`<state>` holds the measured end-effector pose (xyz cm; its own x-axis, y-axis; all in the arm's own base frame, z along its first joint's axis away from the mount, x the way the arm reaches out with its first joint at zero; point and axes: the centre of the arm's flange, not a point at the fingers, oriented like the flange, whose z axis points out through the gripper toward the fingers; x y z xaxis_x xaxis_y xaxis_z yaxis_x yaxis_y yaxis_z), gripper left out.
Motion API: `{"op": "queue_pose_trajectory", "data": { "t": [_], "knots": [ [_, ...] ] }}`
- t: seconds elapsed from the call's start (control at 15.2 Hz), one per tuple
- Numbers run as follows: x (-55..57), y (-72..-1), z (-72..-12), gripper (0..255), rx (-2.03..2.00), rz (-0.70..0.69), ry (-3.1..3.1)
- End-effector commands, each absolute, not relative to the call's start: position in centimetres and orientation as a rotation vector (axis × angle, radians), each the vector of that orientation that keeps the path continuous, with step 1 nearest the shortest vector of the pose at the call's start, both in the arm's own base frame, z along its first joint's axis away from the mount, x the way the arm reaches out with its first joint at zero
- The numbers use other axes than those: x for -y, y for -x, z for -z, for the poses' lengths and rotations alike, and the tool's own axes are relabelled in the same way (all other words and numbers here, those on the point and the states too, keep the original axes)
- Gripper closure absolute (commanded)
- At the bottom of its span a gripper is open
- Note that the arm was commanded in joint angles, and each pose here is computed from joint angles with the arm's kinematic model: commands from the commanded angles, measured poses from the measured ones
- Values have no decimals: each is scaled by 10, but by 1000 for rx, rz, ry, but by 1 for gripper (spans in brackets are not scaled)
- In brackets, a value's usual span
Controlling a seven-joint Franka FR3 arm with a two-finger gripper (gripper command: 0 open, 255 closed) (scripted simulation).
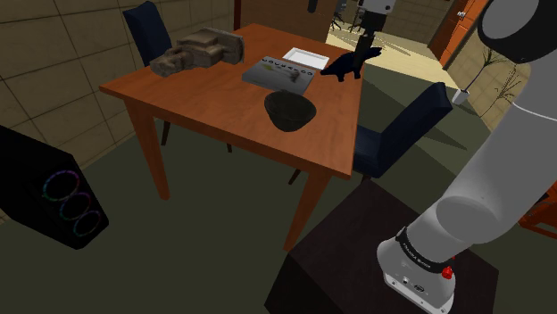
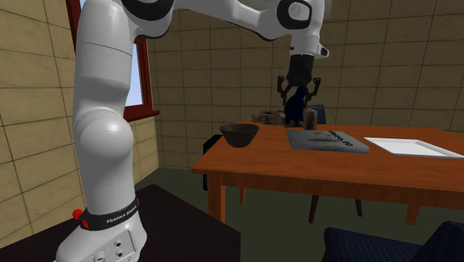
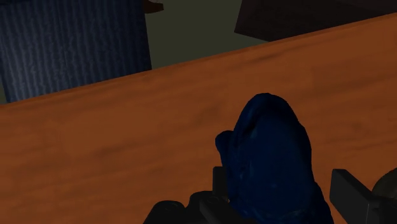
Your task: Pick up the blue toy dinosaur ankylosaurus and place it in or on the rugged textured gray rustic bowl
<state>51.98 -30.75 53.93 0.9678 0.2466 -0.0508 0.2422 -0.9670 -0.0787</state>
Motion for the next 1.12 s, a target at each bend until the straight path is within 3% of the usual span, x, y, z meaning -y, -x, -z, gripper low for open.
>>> {"op": "queue_pose_trajectory", "data": {
  "t": [0.0,1.06],
  "knots": [
    [308,-520,-547,255,379,-92,3045],
    [98,-541,-559,255,379,-92,3045]
  ]
}}
